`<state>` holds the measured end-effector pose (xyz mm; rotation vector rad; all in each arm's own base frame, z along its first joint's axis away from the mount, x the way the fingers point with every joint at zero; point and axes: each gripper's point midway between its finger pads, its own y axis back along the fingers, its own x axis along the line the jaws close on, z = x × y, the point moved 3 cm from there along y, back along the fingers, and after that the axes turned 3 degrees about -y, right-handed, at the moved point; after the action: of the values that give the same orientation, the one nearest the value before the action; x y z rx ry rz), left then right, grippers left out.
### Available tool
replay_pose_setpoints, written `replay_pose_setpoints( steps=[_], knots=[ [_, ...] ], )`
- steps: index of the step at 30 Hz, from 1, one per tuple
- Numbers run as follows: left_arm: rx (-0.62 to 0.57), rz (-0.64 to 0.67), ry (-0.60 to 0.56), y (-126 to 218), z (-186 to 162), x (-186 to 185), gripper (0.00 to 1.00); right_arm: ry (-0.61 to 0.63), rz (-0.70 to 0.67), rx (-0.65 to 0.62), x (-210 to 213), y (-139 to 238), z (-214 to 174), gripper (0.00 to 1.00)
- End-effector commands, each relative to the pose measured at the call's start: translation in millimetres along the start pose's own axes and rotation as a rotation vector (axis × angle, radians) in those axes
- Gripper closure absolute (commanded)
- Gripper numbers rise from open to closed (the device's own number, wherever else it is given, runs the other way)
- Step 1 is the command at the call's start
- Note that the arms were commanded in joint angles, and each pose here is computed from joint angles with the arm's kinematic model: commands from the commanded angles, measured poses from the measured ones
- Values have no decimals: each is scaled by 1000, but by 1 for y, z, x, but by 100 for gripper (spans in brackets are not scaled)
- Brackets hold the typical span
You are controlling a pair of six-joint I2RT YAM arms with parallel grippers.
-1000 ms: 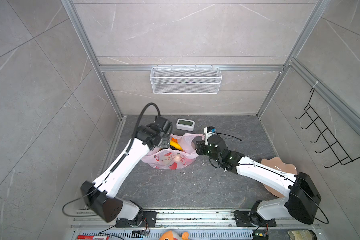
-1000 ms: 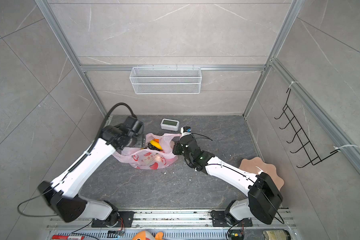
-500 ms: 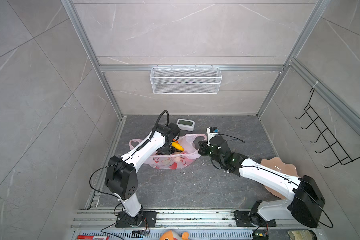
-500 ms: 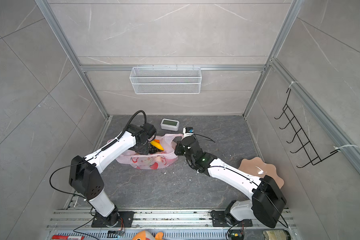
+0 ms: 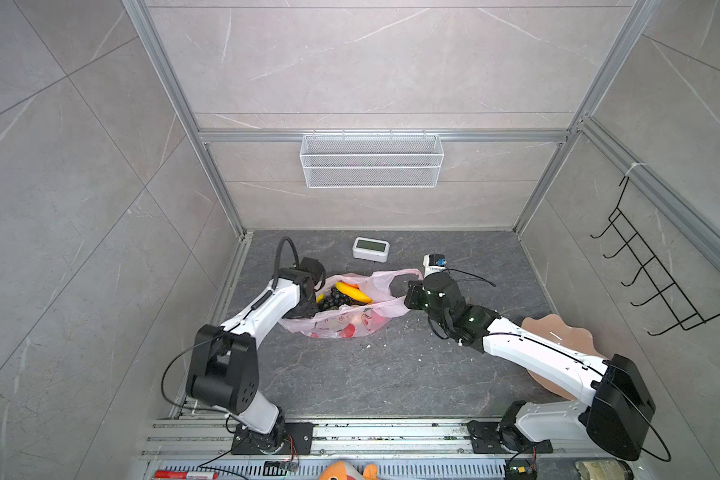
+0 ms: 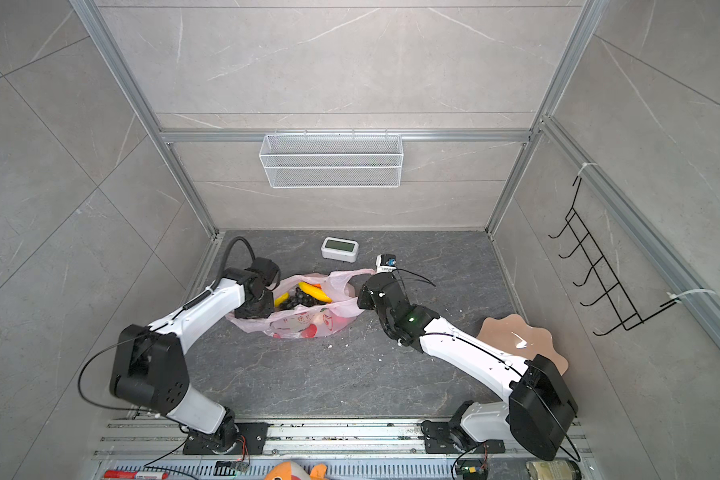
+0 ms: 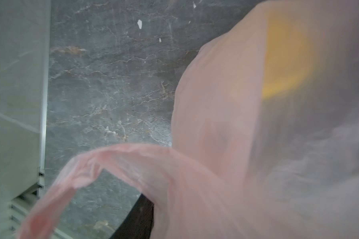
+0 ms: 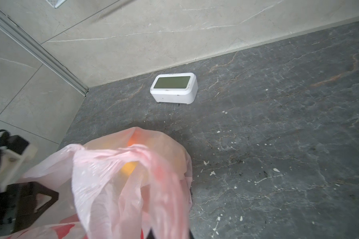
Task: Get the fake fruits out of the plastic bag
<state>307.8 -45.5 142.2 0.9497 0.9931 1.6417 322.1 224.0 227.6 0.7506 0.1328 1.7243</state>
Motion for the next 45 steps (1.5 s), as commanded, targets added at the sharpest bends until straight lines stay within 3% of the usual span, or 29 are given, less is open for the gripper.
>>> replay_pose_setpoints(
  steps=[1, 4, 7, 11, 12, 15, 17, 21, 29, 33, 35, 38, 45],
  knots=[
    [-170, -253, 183, 29, 31, 3, 81, -50, -82, 25, -34, -5, -4, 100],
    [-242, -398, 245, 42, 40, 3, 89, -145, -78, 84, -54, -20, -12, 100],
    [-234, -433, 198, 46, 42, -8, 93, -100, 8, 110, -35, -23, -15, 100],
    [-208, -450, 140, 42, 37, -24, 94, -14, 26, 120, -17, -20, -9, 98],
    [-206, -450, 124, 42, 34, -27, 94, 10, 32, 132, -12, -19, -9, 90],
    [-208, -422, 76, 43, 29, -32, 94, 118, 21, 132, 0, -5, -6, 48],
    [-217, -391, 52, 44, 26, -33, 94, 204, -13, 103, 7, 11, -1, 26],
    [-230, -375, 55, 43, 23, -31, 94, 313, -152, 56, 1, 38, 14, 9],
    [-264, -374, 42, 48, 22, -36, 94, 420, -371, -33, -10, 87, 50, 3],
    [-279, -365, 16, 52, 20, -40, 94, 449, -295, -64, 19, 98, 57, 3],
    [-283, -367, 6, 54, 18, -43, 94, 469, -202, -31, 49, 93, 51, 3],
    [-291, -368, 3, 56, 17, -45, 94, 494, -91, 126, 88, 72, 31, 3],
    [-305, -403, 12, 62, 11, -45, 94, 598, -108, 242, 131, 13, 2, 3]
  ],
)
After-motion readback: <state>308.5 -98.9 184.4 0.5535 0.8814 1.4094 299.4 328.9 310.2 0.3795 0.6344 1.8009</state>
